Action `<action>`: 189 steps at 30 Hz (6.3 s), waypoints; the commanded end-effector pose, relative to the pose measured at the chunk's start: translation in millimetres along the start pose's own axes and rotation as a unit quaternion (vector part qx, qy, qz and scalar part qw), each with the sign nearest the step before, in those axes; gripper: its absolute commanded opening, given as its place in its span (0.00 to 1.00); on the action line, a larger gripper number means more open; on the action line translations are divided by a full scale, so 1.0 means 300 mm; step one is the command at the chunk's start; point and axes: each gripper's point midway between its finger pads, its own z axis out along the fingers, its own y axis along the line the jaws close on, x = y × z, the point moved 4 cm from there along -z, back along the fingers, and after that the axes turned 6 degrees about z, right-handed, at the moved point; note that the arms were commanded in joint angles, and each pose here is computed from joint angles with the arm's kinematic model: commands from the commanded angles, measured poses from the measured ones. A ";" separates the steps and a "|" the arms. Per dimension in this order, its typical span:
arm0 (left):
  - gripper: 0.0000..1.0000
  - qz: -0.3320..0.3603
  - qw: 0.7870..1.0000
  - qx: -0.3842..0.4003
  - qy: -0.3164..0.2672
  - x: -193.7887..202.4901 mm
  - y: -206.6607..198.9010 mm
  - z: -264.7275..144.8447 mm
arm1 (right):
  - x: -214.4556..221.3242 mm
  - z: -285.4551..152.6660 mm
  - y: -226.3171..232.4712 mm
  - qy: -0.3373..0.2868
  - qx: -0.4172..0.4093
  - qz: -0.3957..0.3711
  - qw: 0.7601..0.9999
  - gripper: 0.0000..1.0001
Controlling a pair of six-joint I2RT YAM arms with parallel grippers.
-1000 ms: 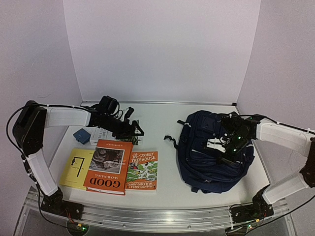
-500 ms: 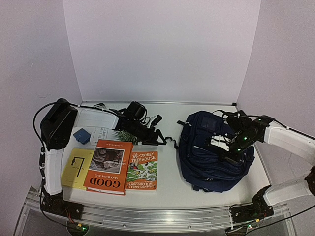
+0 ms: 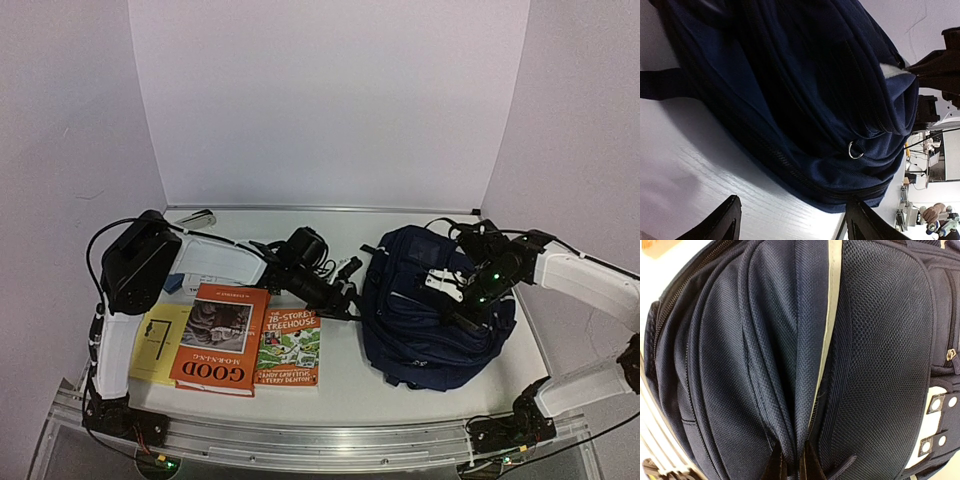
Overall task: Pack the student bag
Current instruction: Unzip the student bag at the center of the board.
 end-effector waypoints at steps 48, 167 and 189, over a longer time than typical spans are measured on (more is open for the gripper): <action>0.33 0.341 0.912 -0.183 -0.139 0.023 -0.439 -0.233 | -0.397 -0.202 -0.039 -0.188 -0.132 0.135 0.964 0.00; 0.00 0.290 0.928 -0.125 -0.200 -0.127 -0.518 -0.193 | -0.351 -0.245 0.189 -0.152 -0.216 0.037 0.964 0.48; 0.00 0.274 0.928 -0.108 -0.228 -0.130 -0.532 -0.236 | -0.382 -0.079 0.190 -0.150 -0.238 0.055 0.958 0.36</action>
